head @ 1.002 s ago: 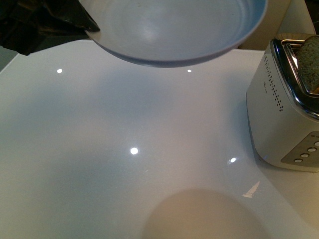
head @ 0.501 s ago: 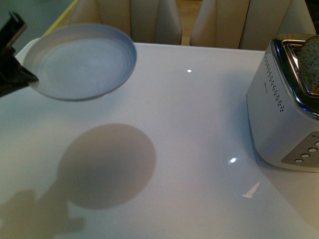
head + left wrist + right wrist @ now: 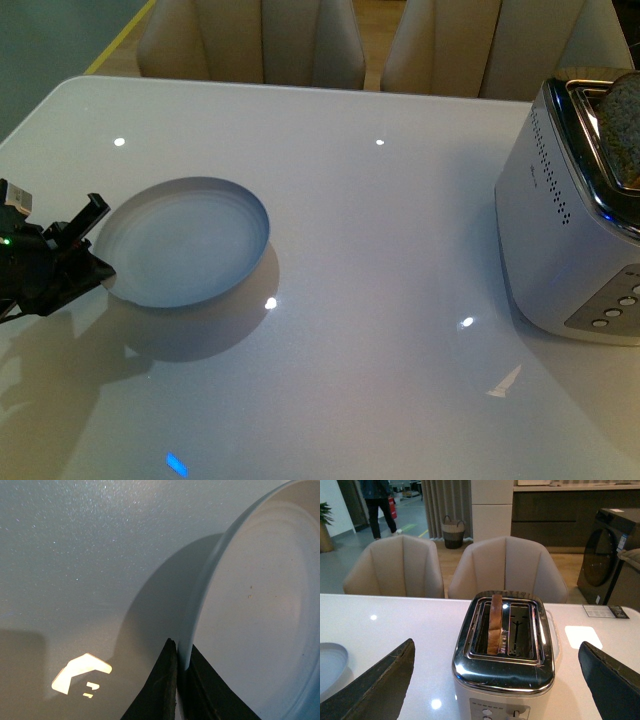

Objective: Left arm holds plate, right arm toasts bread

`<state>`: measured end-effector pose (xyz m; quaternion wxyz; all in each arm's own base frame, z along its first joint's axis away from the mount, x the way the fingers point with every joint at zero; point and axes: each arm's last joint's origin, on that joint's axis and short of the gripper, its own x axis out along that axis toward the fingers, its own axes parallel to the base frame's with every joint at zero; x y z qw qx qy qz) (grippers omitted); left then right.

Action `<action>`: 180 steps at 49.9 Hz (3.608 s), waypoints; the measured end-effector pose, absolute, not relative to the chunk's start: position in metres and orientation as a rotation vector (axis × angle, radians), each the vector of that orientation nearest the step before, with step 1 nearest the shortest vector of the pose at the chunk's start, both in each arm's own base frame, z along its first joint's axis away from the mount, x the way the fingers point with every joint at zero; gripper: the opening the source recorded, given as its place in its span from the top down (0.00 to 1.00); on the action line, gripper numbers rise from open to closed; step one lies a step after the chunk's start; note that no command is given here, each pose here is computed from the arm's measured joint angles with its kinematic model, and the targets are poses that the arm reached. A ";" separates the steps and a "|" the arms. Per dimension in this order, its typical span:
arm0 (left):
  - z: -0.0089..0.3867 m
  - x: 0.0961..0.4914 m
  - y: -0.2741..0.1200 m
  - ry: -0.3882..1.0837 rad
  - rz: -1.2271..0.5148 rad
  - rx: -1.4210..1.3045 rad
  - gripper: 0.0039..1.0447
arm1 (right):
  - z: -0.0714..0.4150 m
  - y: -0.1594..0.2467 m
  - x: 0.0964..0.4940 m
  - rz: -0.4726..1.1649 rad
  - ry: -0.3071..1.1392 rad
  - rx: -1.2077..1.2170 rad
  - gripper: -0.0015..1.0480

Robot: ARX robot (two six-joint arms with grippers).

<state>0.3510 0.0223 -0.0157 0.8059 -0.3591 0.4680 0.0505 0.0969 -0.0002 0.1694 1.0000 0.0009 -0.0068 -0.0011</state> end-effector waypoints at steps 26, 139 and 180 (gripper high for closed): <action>-0.038 0.353 0.023 0.988 0.125 -0.784 0.97 | 0.169 0.000 0.097 -0.002 -0.014 0.002 0.09; 0.170 0.125 0.000 -0.010 -0.003 -0.014 0.97 | 0.169 0.000 0.097 -0.002 -0.015 0.002 0.09; 0.167 0.098 0.000 -0.004 -0.003 -0.011 0.97 | 0.169 0.000 0.097 -0.002 -0.015 0.002 0.09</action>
